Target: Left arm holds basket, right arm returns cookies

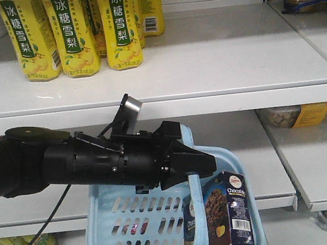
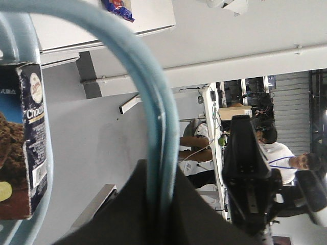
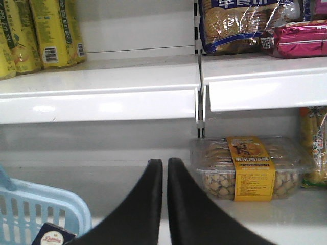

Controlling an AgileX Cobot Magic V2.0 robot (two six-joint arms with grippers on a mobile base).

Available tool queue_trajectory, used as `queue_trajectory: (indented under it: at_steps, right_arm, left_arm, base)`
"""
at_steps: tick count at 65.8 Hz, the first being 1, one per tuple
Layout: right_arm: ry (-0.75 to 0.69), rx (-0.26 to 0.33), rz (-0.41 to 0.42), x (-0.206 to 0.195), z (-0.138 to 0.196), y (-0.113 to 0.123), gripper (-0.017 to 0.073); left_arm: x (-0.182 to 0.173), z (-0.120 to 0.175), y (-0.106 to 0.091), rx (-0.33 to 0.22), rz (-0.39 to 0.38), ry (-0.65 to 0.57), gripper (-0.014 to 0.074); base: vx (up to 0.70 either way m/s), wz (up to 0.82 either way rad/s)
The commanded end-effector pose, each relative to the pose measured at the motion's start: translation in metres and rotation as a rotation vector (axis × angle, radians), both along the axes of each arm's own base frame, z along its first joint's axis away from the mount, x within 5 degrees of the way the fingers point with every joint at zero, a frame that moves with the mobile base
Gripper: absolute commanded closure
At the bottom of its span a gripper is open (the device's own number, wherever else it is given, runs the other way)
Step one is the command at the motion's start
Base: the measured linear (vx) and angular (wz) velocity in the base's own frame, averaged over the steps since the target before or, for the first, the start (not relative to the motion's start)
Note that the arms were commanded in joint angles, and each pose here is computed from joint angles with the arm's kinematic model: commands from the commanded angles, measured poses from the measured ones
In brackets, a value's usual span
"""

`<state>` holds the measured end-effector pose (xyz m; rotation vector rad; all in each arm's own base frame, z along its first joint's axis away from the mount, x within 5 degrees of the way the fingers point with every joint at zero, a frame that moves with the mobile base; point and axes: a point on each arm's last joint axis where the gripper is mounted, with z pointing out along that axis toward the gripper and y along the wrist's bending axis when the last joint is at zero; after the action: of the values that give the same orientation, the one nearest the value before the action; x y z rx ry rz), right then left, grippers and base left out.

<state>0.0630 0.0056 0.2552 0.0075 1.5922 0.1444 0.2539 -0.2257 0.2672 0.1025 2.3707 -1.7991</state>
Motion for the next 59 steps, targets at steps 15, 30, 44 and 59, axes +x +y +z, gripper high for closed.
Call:
queue_trajectory:
  at_steps: [15,30,44,59]
  right_arm:
    - [0.057,0.025,-0.005,0.045,0.052,0.003,0.0569]
    - [0.099,0.046,-0.009,0.061,0.046,0.005,0.0569]
    - [0.102,0.018,-0.008,0.063,0.045,0.005,0.0533]
    - [0.102,0.026,-0.008,0.063,0.045,0.005,0.0386]
  left_arm:
    - [0.003,0.033,0.001,-0.134,0.059,-0.037,0.0596]
    - [0.003,0.033,0.001,-0.134,0.059,-0.037,0.0596]
    - [0.003,0.033,0.001,-0.134,0.059,-0.037,0.0596]
    - [0.003,0.033,0.001,-0.134,0.059,-0.037,0.0596]
  base:
    - [0.0,0.0]
    - [0.0,0.0]
    - [0.0,0.0]
    - [0.0,0.0]
